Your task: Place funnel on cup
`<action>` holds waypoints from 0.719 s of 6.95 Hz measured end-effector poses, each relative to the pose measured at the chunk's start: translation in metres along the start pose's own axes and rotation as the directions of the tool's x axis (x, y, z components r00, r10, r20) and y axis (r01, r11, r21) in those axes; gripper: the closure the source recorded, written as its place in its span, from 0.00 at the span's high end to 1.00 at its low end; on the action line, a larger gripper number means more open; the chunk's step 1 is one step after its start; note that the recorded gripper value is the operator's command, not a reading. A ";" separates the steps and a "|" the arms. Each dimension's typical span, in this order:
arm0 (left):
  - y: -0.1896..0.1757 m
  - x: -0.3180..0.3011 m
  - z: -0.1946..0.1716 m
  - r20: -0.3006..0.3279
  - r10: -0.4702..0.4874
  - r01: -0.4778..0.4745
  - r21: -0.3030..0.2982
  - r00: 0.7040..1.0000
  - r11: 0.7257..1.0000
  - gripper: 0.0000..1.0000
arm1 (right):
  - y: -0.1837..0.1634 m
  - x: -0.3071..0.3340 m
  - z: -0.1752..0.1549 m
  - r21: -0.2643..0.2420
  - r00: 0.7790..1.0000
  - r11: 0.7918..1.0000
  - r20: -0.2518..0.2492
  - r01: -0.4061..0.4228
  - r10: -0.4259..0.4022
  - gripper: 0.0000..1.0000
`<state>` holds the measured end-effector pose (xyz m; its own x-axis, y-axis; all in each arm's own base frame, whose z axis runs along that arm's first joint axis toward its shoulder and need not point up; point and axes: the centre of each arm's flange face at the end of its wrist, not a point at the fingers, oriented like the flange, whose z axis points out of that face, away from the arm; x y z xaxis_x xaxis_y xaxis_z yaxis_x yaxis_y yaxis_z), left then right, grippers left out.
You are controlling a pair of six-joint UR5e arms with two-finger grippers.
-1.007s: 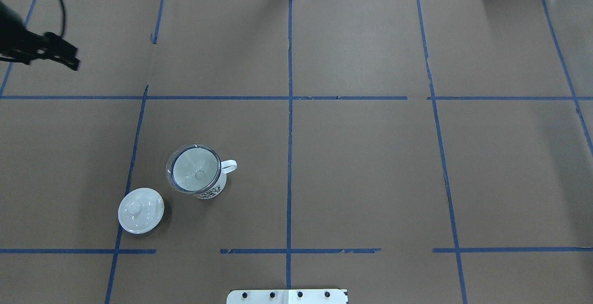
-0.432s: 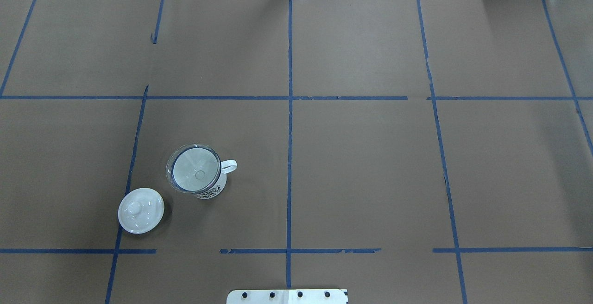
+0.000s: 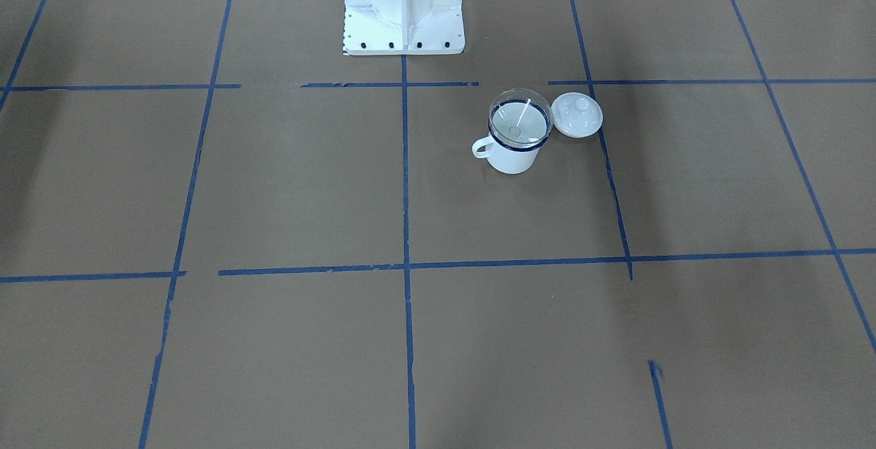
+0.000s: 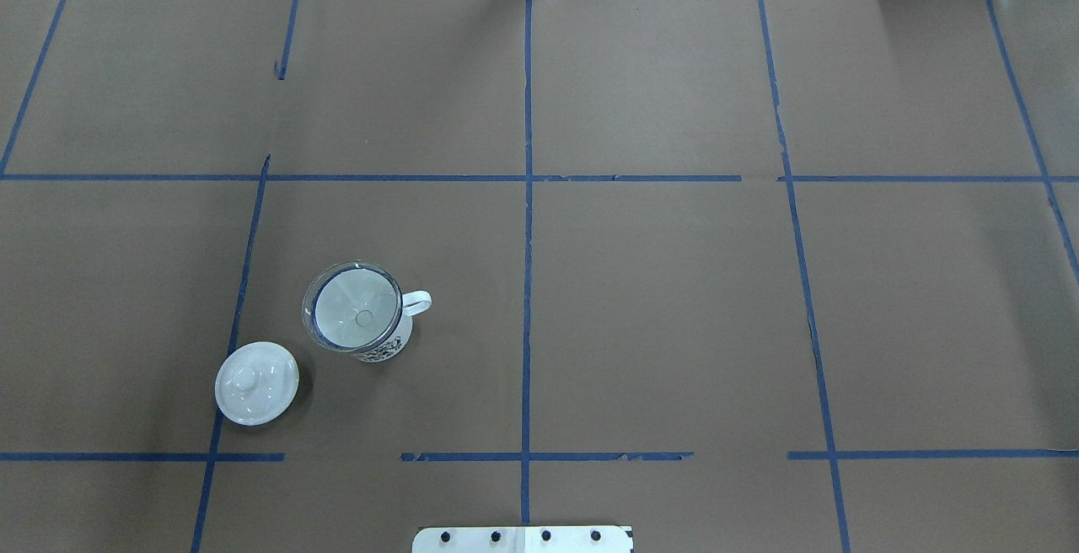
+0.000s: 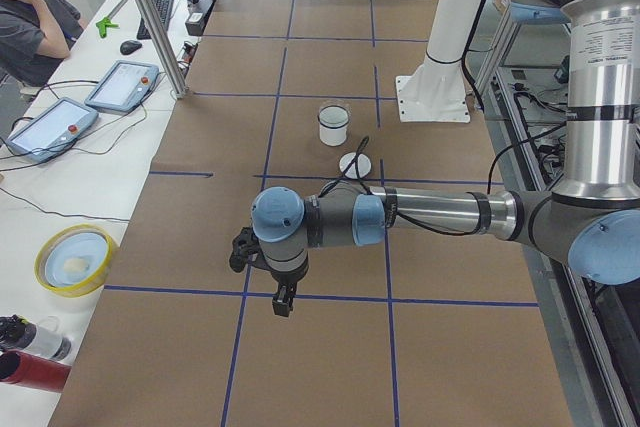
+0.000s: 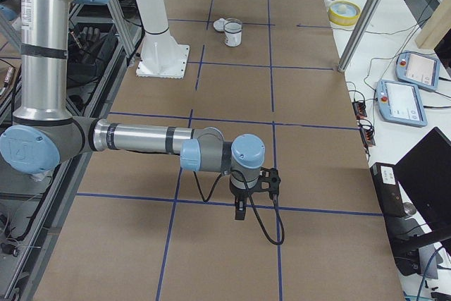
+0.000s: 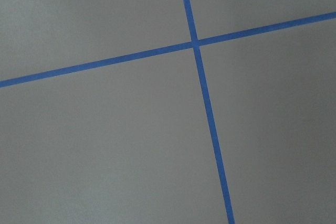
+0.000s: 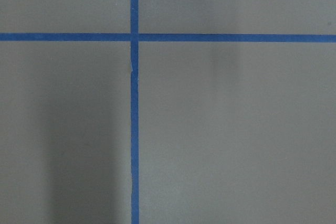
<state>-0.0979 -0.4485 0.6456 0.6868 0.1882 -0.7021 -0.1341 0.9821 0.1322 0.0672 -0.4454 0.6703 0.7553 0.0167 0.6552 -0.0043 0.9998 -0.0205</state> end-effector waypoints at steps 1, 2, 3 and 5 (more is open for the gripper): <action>0.001 -0.001 0.001 0.000 -0.004 0.004 -0.005 1.000 1.000 1.00 | 0.000 0.000 0.000 0.000 1.000 1.000 0.000 0.000 0.000 1.00; 0.000 0.000 0.000 0.001 -0.002 0.002 -0.002 1.000 1.000 1.00 | 0.000 0.000 0.000 0.000 1.000 1.000 0.000 0.000 0.000 1.00; -0.003 0.003 -0.003 0.000 0.008 -0.008 0.007 1.000 1.000 1.00 | 0.000 0.000 0.000 0.000 1.000 1.000 0.000 0.000 0.000 1.00; -0.009 0.011 -0.012 0.004 0.027 -0.027 0.026 1.000 0.999 1.00 | 0.000 0.000 0.000 0.000 1.000 1.000 0.000 0.000 0.000 1.00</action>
<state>-0.0980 -0.4549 0.6286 0.6857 0.2150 -0.6955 -0.1341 0.9763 0.1696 0.0672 -0.4454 0.6700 0.7553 0.0164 0.6552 -0.0043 0.9998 -0.0200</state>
